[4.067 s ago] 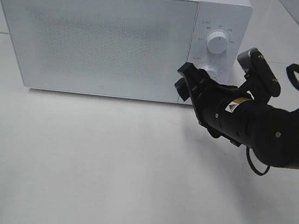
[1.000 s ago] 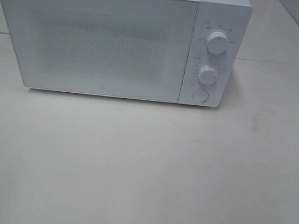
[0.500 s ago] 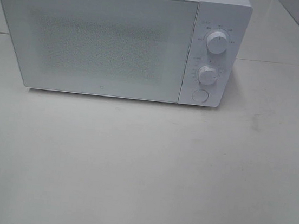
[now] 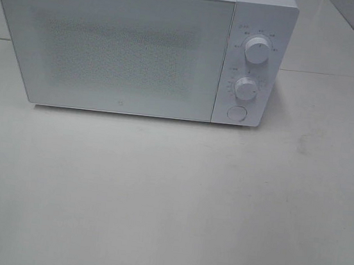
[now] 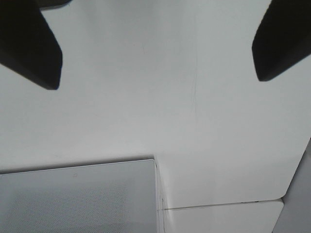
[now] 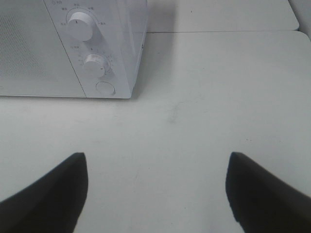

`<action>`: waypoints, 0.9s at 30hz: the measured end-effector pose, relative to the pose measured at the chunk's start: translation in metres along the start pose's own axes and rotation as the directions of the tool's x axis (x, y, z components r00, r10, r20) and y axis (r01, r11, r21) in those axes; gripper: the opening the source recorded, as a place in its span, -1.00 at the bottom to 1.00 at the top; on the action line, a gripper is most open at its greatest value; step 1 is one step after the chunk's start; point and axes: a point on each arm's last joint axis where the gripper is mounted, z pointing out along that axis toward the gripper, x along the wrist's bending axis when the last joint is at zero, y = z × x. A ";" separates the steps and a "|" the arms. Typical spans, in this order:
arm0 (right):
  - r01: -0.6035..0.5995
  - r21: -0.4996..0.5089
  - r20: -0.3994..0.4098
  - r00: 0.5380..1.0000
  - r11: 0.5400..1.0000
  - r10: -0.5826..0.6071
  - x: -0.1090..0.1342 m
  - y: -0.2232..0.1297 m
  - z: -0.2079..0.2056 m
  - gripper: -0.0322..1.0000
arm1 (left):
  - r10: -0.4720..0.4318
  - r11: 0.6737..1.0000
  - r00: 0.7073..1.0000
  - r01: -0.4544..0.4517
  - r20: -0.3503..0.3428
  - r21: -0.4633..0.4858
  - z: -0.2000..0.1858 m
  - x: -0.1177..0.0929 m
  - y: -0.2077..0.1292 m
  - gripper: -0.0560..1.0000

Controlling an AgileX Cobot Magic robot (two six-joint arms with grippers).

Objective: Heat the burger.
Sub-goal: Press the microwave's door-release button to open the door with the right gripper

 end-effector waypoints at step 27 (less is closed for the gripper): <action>0.004 -0.140 -0.008 1.000 0.990 -0.005 0.000 0.007 0.117 0.53 | 0.000 1.000 1.000 0.000 0.000 0.000 0.000 0.000 0.000 0.97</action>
